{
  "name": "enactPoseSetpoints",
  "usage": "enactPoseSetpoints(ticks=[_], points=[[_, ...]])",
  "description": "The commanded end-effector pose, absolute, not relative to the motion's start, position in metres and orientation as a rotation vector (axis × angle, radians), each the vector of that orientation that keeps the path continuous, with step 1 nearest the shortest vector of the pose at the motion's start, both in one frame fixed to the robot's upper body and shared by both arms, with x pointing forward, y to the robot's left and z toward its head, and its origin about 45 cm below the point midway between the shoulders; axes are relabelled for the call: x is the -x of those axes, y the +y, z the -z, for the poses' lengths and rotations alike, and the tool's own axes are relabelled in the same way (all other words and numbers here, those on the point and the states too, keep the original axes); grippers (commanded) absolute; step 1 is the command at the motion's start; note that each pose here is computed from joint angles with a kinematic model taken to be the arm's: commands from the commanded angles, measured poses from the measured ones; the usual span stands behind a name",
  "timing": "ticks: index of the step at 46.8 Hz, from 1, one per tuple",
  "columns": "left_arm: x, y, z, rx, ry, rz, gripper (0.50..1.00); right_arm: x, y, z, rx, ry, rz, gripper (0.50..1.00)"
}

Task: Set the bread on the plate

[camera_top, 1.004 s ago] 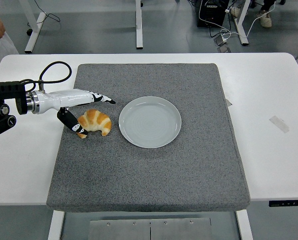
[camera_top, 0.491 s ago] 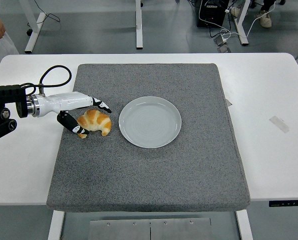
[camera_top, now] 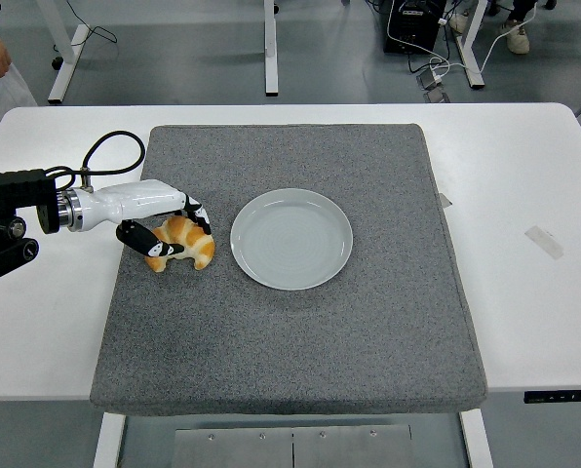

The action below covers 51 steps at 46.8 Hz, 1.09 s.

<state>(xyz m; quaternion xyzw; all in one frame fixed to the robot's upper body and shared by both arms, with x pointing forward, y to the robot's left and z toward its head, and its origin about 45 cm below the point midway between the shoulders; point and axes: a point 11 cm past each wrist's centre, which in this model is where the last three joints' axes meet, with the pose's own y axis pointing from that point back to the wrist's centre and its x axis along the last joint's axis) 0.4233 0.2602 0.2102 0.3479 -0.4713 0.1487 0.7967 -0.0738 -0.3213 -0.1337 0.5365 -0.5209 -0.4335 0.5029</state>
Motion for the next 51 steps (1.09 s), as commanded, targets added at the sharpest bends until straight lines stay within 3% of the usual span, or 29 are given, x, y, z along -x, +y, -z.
enactPoseSetpoints(ticks=[1,28,51], points=[[-0.425,0.260,-0.212,-0.746,-1.016,-0.324,0.500,0.074,-0.321,0.134,-1.296,-1.258,1.047,1.000],[-0.438,0.242,-0.226,-0.706,-1.034,-0.355,0.500,0.074,-0.321,0.134,-1.296,-1.258,1.047,1.000],[-0.466,0.201,-0.300,-0.599,-1.130,-0.393,0.500,0.074,-0.321,0.134,-1.296,-1.258,1.047,1.000]])
